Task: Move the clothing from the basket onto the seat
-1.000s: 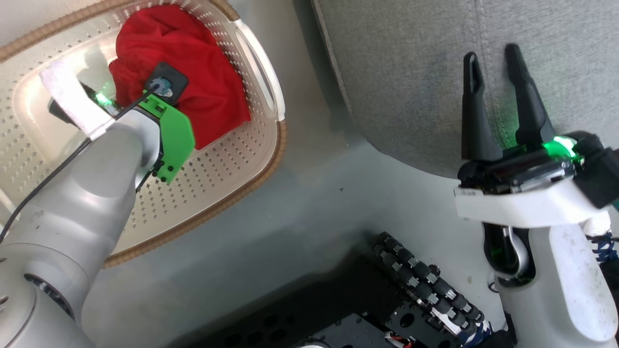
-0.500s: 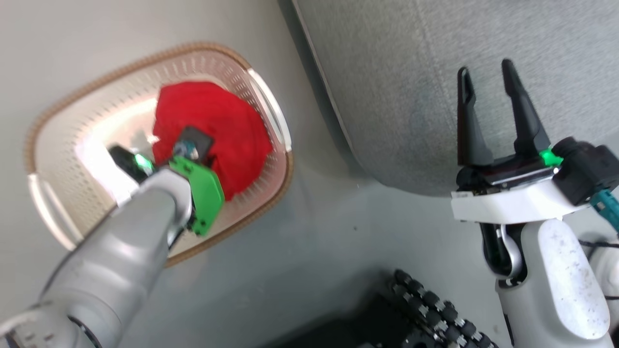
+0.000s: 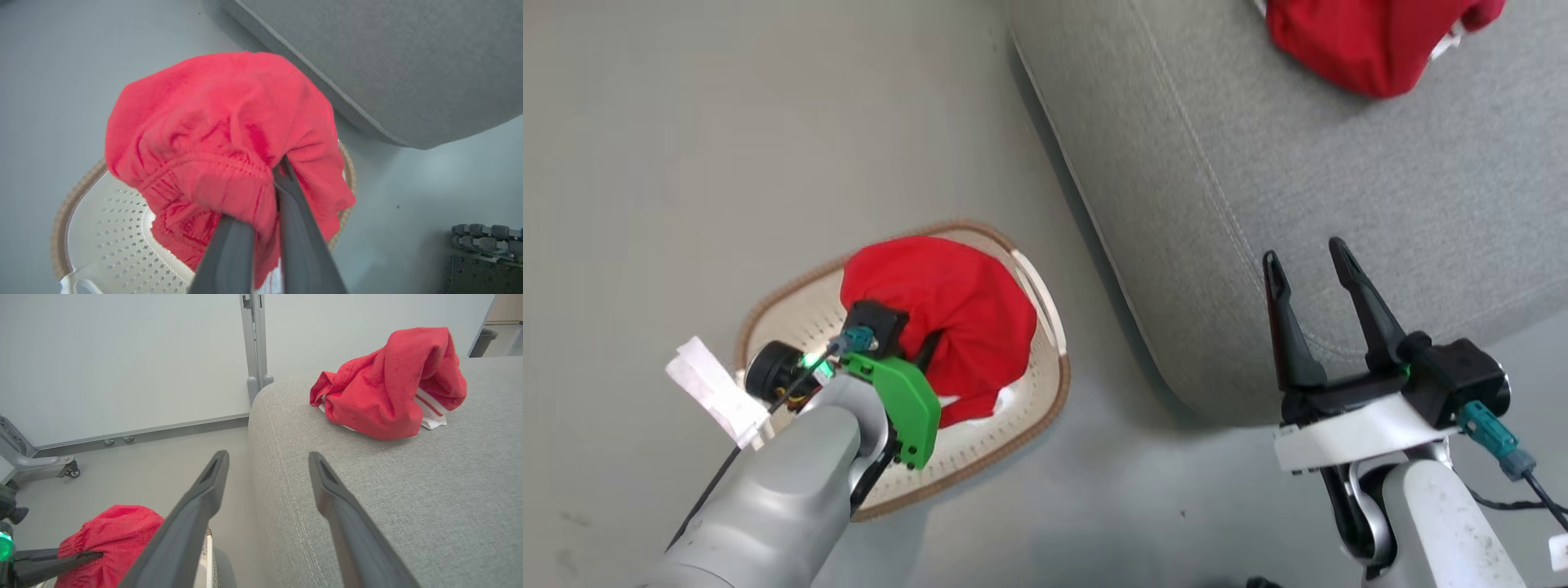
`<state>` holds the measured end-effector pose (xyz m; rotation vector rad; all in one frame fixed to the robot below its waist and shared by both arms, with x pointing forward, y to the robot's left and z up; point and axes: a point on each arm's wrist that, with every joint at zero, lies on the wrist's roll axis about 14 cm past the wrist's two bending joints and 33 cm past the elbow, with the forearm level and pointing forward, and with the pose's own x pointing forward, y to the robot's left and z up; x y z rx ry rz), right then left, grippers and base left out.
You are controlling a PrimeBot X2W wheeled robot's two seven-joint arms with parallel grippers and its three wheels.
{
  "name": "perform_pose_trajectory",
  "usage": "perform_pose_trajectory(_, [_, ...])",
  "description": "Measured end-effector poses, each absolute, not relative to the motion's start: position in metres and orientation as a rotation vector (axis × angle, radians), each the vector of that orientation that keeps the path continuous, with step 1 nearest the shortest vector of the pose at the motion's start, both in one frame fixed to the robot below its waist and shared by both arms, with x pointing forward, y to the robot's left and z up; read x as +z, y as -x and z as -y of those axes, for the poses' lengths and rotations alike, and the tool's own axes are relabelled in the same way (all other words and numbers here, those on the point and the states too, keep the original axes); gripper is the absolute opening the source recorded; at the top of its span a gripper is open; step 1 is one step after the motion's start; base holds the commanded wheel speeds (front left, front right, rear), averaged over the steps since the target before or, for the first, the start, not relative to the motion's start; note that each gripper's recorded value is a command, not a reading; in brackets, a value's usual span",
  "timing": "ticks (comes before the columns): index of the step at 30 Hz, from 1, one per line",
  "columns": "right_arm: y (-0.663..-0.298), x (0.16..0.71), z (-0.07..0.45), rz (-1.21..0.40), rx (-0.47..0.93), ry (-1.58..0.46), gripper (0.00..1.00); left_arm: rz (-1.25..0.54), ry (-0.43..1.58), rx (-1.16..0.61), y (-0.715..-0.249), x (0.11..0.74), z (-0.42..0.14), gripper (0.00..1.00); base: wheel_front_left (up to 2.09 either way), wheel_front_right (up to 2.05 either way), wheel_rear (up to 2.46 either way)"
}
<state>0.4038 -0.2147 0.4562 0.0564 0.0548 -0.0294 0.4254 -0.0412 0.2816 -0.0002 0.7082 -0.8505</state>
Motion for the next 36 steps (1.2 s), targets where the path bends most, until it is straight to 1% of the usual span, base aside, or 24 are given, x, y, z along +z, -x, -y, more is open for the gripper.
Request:
perform_pose_trajectory(2, [-0.396, 0.465, 0.213, -0.034, -0.020, -0.059, 1.00, -0.615, 0.016, -0.824, -0.439, 0.313, 0.041, 0.00, 0.00, 0.00, 0.00])
perform_pose_trajectory(6, [-0.382, 0.482, 0.206, 0.007, -0.001, -0.070, 1.00, -0.486, 0.051, -0.767, -0.443, 0.359, 0.030, 0.00, 0.00, 0.00, 0.00])
perform_pose_trajectory(9, [-0.374, 0.496, 0.202, 0.048, 0.011, -0.078, 1.00, -0.331, 0.079, -0.722, -0.453, 0.410, 0.021, 0.00, 0.00, 0.00, 0.00])
perform_pose_trajectory(17, [-0.357, 0.520, 0.185, 0.125, 0.056, -0.104, 1.00, 0.014, 0.172, -0.591, -0.449, 0.520, -0.016, 0.00, 0.00, 0.00, 0.00])
perform_pose_trajectory(24, [-0.351, 0.535, 0.172, 0.172, 0.096, -0.117, 1.00, 0.282, 0.273, -0.462, -0.427, 0.599, -0.055, 0.00, 0.00, 0.00, 0.00])
perform_pose_trajectory(30, [-0.349, 0.542, 0.165, 0.195, 0.115, -0.123, 1.00, 0.472, 0.332, -0.365, -0.405, 0.652, -0.090, 0.00, 0.00, 0.00, 0.00])
perform_pose_trajectory(34, [-0.347, 0.543, 0.164, 0.198, 0.119, -0.123, 1.00, 0.568, 0.373, -0.404, -0.385, 0.681, -0.084, 0.00, 0.00, 0.00, 0.00])
perform_pose_trajectory(36, [-0.346, 0.543, 0.165, 0.198, 0.118, -0.123, 1.00, 0.578, 0.401, -0.455, -0.376, 0.686, -0.070, 0.00, 0.00, 0.00, 0.00])
